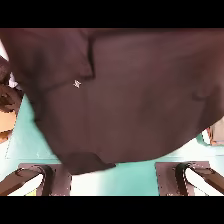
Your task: Fold the shirts.
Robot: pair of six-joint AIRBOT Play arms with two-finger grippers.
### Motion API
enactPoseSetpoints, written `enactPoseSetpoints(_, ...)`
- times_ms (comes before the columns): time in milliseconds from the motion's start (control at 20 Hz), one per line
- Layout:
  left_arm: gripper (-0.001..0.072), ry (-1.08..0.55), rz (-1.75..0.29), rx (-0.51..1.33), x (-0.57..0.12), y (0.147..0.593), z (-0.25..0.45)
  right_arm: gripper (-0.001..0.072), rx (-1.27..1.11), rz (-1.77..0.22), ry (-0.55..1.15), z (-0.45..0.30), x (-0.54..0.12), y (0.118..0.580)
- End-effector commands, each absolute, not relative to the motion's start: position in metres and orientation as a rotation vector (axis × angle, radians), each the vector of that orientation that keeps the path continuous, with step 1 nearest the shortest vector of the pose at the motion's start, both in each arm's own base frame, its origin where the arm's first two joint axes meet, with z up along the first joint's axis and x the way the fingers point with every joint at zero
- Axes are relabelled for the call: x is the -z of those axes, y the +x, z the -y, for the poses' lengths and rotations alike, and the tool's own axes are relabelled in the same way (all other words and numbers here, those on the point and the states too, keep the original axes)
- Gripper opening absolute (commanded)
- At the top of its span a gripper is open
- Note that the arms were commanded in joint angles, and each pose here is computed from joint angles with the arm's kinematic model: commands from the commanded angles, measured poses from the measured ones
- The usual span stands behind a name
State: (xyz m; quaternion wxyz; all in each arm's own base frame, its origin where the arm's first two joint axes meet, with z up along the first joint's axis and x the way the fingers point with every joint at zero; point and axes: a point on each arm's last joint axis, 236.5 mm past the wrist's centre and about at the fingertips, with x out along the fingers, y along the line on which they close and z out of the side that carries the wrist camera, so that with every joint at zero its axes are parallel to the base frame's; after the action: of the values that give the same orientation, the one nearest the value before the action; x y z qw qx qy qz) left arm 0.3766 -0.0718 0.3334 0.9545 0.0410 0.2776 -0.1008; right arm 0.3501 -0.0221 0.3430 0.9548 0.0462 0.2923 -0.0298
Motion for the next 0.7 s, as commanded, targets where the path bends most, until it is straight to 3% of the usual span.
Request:
enactPoseSetpoints(0,0.0023,0.106,-0.911,0.203,-0.18,0.436,0.082,0.0015,0.062,-0.951,0.12,0.025,-0.204,0.39)
enactPoseSetpoints(150,0.0023,0.116,-1.035,0.201,-0.094,0.477,0.089,0.0015,0.066,-1.161,0.139,0.026,-0.1,0.414)
enactPoseSetpoints(300,0.0023,0.107,-1.048,0.196,-0.051,0.505,0.091,0.0015,0.071,-1.237,0.149,0.029,-0.041,0.438)
enactPoseSetpoints(450,0.0023,0.049,-1.024,0.185,-0.05,0.516,0.083,0.0016,0.043,-1.244,0.197,0.023,-0.032,0.46)
enactPoseSetpoints(650,0.0023,-0.046,-1.155,0.237,-0.048,0.489,0.077,0.0016,0.016,-1.203,0.169,0.024,-0.059,0.468)
